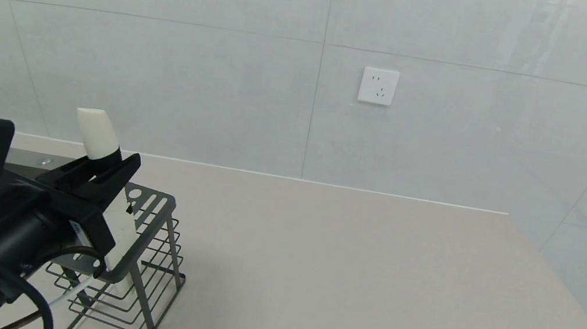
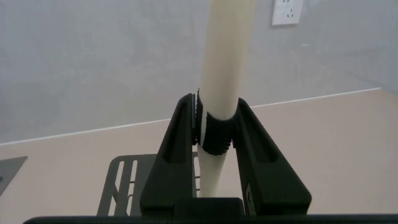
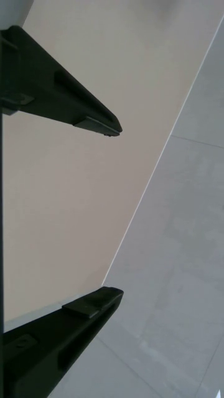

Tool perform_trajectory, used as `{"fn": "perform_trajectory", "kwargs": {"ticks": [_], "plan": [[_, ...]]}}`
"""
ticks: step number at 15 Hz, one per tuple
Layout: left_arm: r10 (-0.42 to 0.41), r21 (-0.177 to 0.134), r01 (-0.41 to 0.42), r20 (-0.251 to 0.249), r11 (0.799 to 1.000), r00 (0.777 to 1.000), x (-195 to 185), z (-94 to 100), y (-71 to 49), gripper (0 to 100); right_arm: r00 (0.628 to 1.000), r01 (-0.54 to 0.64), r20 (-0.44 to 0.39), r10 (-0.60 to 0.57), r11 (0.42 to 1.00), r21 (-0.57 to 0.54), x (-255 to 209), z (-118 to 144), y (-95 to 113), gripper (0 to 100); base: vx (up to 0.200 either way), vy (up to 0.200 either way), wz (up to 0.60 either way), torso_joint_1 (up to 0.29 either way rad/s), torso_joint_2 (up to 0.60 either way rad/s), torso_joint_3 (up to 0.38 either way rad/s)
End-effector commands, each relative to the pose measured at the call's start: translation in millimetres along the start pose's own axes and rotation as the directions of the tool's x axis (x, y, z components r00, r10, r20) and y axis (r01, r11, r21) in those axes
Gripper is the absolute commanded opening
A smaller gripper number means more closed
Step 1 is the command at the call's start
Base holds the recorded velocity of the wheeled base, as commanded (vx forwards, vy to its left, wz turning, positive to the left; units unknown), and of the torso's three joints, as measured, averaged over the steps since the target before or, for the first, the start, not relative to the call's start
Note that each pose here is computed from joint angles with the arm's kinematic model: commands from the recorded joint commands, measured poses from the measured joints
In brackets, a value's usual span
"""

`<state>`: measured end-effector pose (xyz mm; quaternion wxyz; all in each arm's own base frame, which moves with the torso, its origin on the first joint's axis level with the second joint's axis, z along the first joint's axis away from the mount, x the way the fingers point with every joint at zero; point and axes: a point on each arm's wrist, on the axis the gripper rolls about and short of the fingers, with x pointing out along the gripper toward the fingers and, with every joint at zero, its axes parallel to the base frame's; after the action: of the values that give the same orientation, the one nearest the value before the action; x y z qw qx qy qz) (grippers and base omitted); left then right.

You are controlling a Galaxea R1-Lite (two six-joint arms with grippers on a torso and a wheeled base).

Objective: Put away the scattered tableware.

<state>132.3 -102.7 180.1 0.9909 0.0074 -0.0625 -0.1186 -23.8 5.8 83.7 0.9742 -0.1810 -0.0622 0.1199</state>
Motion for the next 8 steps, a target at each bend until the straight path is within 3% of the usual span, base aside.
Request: {"fn": "perform_trajectory", "kwargs": {"ticks": [1, 5, 6, 8], "plan": [[-0.003, 0.019, 0.004, -0.036, 1.000, 0.999, 6, -8.2, -4.0, 0, 1.000, 0.000, 0.001, 0.000, 1.000, -0.001, 0, 0, 0, 100, 0.000, 0.000, 0.00, 0.000, 0.00, 0.000], [0.007, 0.038, -0.005, -0.068, 0.999, 0.998, 0, -17.4, 0.5, 0, 1.000, -0.001, 0.003, 0.001, 1.000, -0.003, 0, 0, 0, 100, 0.000, 0.000, 0.00, 0.000, 0.00, 0.000], [0.007, 0.043, -0.003, -0.078, 0.999, 0.997, -1, -19.7, 1.1, 100, 1.000, -0.001, 0.003, 0.001, 1.000, -0.003, 0, 0, 0, 100, 0.000, 0.000, 0.00, 0.000, 0.00, 0.000], [0.007, 0.045, -0.003, -0.078, 0.999, 0.997, -2, -19.9, 1.4, 100, 1.000, -0.001, 0.001, 0.002, 1.000, -0.002, 0, 0, 0, 100, 0.000, 0.000, 0.00, 0.000, 0.00, 0.000]]}}
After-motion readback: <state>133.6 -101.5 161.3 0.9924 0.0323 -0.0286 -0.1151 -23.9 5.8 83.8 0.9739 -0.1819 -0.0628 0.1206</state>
